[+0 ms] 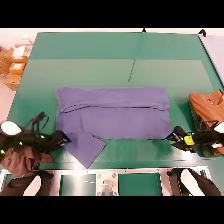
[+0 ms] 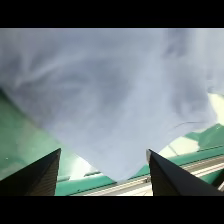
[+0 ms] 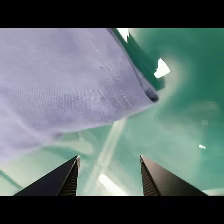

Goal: Fold the shirts.

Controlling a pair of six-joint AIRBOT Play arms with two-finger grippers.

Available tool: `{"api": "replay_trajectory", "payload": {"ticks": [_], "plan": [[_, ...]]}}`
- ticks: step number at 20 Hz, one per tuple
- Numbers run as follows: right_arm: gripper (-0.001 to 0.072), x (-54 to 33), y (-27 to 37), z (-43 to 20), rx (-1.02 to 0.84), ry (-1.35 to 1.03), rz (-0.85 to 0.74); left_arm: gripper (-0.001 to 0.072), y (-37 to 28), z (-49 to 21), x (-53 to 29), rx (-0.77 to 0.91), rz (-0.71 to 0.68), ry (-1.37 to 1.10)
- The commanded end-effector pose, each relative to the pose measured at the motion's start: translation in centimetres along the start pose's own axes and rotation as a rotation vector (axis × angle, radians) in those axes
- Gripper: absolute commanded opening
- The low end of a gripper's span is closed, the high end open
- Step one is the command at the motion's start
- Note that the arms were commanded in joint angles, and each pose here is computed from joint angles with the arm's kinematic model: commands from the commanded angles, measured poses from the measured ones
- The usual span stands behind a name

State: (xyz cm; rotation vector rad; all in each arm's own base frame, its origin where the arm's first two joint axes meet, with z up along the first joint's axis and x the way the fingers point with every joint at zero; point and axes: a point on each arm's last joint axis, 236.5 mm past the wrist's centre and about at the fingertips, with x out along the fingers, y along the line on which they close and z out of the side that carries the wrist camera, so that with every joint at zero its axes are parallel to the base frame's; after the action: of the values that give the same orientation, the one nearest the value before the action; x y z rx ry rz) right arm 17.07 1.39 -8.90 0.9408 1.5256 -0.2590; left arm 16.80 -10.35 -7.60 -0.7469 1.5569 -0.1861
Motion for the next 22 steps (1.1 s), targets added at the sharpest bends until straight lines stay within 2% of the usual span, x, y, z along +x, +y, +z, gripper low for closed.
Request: {"api": "replay_trajectory", "payload": {"ticks": [1, 6, 7, 8, 9, 10, 11, 16, 17, 18, 19, 22], "plan": [[0.0445, 2.5, 1.2, 0.0, 0.060, -0.060, 0.124, 0.0612, 0.3, -0.9, 2.9, -0.087, -0.089, -0.046], [0.0444, 2.7, 1.6, 1.6, 0.091, -0.131, 0.156, 0.0612, -0.6, -1.1, 4.7, -0.080, -0.123, -0.077], [0.0445, 2.6, 1.8, 1.9, 0.097, -0.147, 0.166, 0.0581, -1.3, -0.5, 4.7, -0.084, -0.142, -0.107], [0.0445, 2.5, 1.9, 2.1, 0.099, -0.154, 0.168, 0.0455, -1.7, 0.1, 4.6, -0.084, -0.157, -0.134], [0.0444, 2.5, 1.8, 2.1, 0.098, -0.155, 0.167, 0.0189, -2.1, 0.4, 4.5, -0.069, -0.165, -0.144], [0.0445, 2.5, 1.8, 2.1, 0.089, -0.156, 0.167, 0.0029, -2.4, 0.6, 4.2, -0.041, -0.164, -0.148], [0.0444, 2.5, 1.8, 2.1, 0.075, -0.157, 0.166, 0.0022, -2.7, 0.9, 3.8, -0.021, -0.163, -0.151], [0.0444, 2.5, 1.8, 2.3, 0.075, -0.162, 0.166, 0.0023, -2.4, 1.7, 1.4, 0.114, -0.029, -0.125], [0.0444, 2.5, 1.8, 2.1, 0.072, -0.154, 0.165, 0.0115, -2.2, 1.0, 1.1, 0.112, -0.011, -0.091], [0.0445, 2.6, 1.8, 1.9, 0.071, -0.148, 0.165, 0.0452, -1.9, 0.1, 1.1, 0.104, 0.004, -0.048], [0.0444, 2.6, 1.8, 1.8, 0.069, -0.141, 0.162, 0.0491, -1.4, -0.9, 1.1, 0.087, 0.023, -0.008], [0.0445, 2.6, 1.6, 1.6, 0.038, -0.137, 0.152, 0.0493, 0.4, -3.0, 1.0, 0.084, 0.094, 0.084]]}}
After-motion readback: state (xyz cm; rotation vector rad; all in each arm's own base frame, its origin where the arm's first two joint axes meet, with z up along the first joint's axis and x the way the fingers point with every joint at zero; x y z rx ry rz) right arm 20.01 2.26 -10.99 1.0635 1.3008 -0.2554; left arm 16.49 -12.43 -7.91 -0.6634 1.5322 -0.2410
